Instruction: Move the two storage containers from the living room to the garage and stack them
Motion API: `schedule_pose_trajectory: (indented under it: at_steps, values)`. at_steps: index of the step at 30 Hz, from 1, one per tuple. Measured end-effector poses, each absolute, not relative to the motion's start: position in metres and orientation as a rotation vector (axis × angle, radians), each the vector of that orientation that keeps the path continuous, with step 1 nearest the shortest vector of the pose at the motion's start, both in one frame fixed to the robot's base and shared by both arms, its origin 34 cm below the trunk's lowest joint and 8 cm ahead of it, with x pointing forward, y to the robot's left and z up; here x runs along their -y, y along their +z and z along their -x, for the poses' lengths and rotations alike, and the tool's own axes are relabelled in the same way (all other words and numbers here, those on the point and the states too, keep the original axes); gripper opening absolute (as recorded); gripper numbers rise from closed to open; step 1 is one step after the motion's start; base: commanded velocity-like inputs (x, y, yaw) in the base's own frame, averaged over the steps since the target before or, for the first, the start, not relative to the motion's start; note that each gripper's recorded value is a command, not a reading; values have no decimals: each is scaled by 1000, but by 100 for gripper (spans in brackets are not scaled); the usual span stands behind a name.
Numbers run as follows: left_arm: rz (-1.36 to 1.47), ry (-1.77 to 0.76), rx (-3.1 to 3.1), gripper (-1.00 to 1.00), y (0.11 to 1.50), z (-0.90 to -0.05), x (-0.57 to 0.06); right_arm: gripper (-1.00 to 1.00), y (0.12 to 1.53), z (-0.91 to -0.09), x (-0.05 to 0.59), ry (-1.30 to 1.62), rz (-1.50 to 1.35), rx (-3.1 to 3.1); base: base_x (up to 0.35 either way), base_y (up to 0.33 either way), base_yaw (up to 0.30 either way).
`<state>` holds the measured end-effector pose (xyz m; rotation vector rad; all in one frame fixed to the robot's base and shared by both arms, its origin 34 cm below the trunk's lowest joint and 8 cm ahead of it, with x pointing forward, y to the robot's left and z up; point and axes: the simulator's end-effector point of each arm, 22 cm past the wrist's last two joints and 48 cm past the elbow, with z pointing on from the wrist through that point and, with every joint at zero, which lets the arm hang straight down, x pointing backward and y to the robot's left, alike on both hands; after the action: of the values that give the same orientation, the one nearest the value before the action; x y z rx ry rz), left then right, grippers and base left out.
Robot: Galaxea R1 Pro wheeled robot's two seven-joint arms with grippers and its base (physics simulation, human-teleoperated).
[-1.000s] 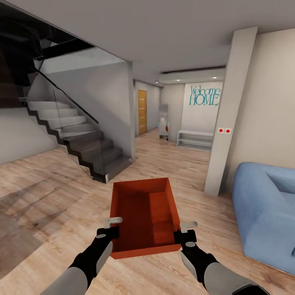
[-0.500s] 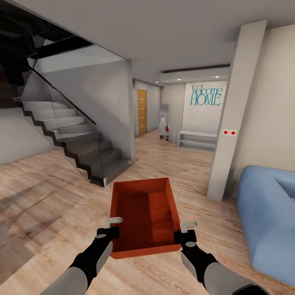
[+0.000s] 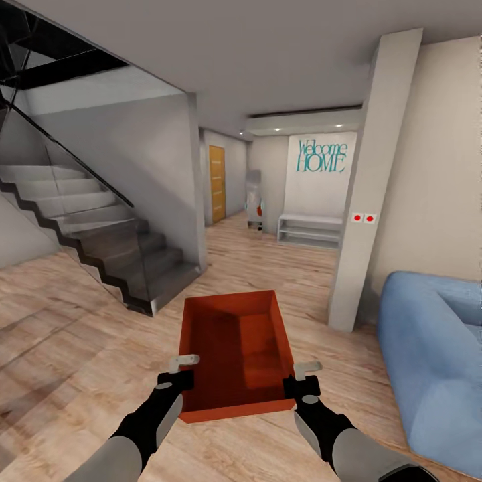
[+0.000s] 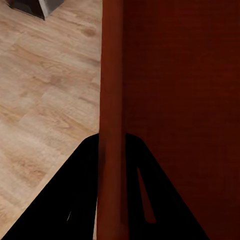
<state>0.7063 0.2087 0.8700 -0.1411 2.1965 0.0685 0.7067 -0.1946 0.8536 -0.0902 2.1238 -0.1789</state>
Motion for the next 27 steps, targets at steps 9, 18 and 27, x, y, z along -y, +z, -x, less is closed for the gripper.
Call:
schedule_pose_trajectory:
  at_steps: [9,18,27]
  values:
    - [139,70,-2194,-100,871,-707,-208,-100,854,-707,195,-178,88,-2122,323,0,-18]
    - [138,70,-2192,-100,871,-707,-209,-100,854,-707,195,-179,88,-2121,323,0,0]
    - [139,70,-2193,-100,871,-707,-209,-100,854,-707,195,-179,89,-2122,323,0,0]
